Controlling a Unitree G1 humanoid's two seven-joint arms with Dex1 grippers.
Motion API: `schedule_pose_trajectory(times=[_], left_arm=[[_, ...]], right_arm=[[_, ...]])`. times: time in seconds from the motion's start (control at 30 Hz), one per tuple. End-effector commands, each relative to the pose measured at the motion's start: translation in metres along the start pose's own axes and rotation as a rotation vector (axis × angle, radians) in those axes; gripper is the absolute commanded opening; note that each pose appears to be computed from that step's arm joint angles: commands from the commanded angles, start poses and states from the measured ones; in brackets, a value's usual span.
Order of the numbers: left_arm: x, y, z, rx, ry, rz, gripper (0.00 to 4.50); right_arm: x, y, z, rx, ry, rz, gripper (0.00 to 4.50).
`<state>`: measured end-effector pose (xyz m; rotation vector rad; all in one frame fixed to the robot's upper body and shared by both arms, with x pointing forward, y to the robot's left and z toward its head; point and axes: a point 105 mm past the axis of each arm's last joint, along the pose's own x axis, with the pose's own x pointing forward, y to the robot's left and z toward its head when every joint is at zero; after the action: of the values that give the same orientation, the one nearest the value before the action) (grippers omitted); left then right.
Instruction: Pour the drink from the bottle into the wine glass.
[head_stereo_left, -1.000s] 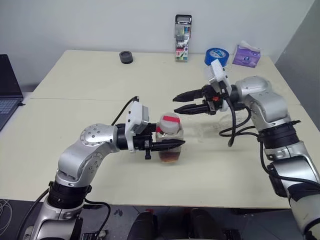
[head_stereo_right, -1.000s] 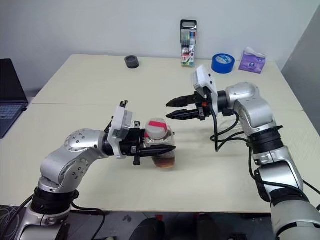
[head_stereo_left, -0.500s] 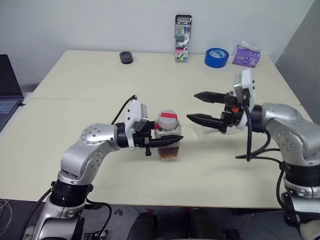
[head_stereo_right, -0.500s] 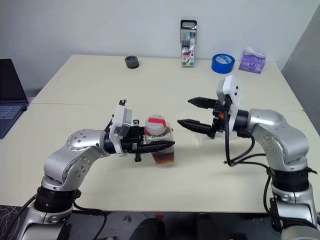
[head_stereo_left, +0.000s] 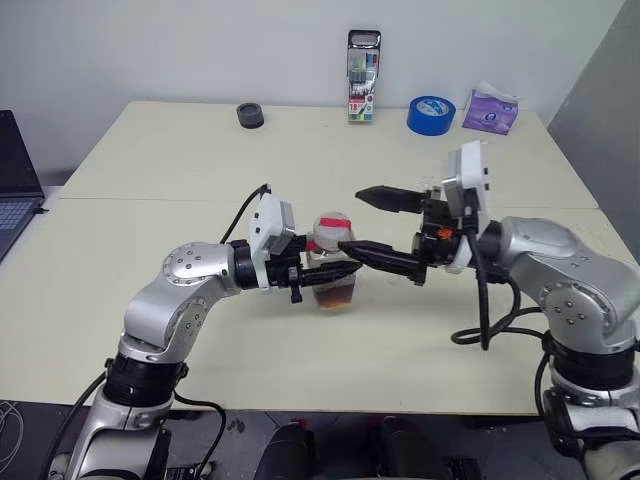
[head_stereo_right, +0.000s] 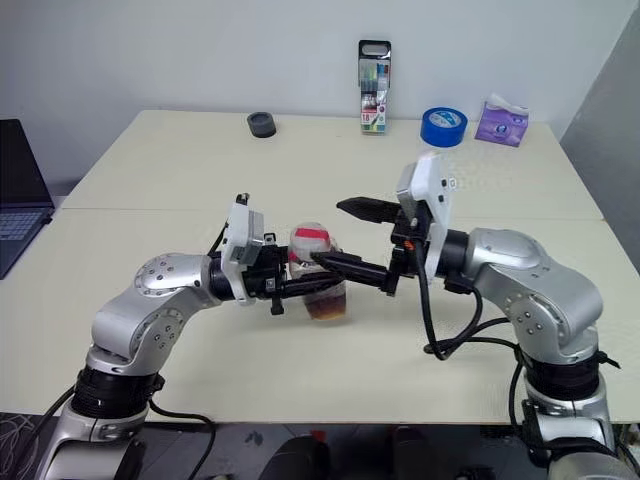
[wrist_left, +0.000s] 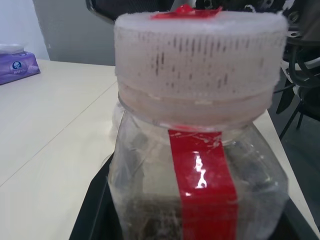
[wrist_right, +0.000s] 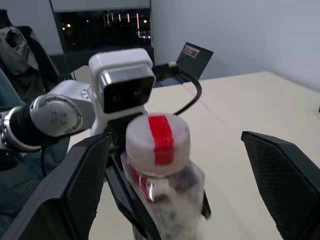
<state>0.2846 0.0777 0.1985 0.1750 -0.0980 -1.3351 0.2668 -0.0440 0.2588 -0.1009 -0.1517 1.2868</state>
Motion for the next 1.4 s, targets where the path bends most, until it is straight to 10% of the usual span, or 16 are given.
schedule_pose_trajectory(times=[0.03,0.53,0.83,1.4], left_arm=[[0.000,0.001,0.016,0.068,-0.035,0.000,1.74],[0.000,0.003,0.016,0.075,-0.033,0.009,1.74],[0.001,0.002,0.014,0.072,-0.035,0.017,1.74],[0.006,-0.027,0.019,0.059,-0.036,-0.155,1.74]], right_arm=[[0.006,0.005,0.012,-0.040,-0.045,0.017,4.43],[0.022,0.007,0.003,-0.041,-0.052,0.040,4.43],[0.024,0.007,0.003,-0.056,-0.063,0.044,1.83],[0.018,-0.027,0.000,-0.214,0.151,0.491,1.83]])
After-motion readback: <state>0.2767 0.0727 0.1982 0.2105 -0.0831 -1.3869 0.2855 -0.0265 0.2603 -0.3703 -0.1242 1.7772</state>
